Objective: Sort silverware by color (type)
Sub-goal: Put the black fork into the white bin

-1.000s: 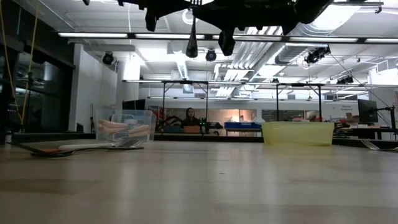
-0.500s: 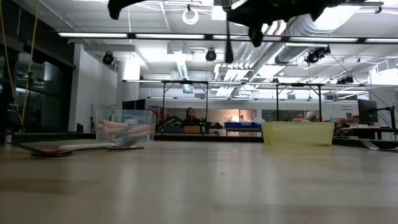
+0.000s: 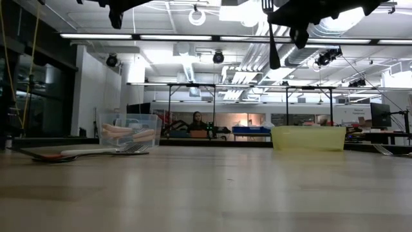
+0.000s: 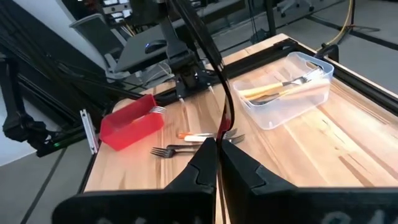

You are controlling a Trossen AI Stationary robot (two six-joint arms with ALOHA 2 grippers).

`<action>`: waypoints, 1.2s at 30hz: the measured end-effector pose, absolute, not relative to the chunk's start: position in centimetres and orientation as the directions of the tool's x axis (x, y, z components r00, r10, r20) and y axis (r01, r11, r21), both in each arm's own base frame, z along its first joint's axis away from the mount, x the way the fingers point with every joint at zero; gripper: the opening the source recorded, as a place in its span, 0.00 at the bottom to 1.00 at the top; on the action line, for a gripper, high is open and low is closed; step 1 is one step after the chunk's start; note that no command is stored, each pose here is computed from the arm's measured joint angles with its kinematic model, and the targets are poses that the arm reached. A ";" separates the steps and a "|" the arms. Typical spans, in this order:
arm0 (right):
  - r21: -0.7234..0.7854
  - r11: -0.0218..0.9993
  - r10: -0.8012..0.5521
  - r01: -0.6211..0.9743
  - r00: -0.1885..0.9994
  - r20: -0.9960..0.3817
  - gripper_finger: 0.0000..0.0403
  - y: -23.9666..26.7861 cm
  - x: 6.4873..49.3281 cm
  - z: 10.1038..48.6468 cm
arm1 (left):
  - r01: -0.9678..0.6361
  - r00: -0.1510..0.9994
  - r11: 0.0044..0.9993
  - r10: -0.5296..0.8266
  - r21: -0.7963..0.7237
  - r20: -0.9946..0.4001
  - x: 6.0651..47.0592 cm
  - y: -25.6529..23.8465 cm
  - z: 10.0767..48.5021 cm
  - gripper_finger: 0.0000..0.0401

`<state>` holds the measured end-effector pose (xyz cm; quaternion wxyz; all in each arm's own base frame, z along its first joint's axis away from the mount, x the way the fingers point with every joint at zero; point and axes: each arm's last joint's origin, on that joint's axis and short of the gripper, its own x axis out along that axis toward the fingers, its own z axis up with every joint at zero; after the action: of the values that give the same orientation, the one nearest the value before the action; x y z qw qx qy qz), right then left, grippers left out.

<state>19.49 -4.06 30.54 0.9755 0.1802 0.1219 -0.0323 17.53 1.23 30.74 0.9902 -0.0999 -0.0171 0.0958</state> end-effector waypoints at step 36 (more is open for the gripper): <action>0.619 0.521 0.297 0.588 0.555 -0.777 0.00 11.7 15.5 26.7 | -0.431 0.899 0.884 0.438 -0.180 -0.001 17.3 1.9 30.6 0.00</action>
<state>15.48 11.72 26.69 0.7400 0.4794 0.4614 -0.0985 17.28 1.94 30.59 0.9704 -0.0883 -0.0197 0.2240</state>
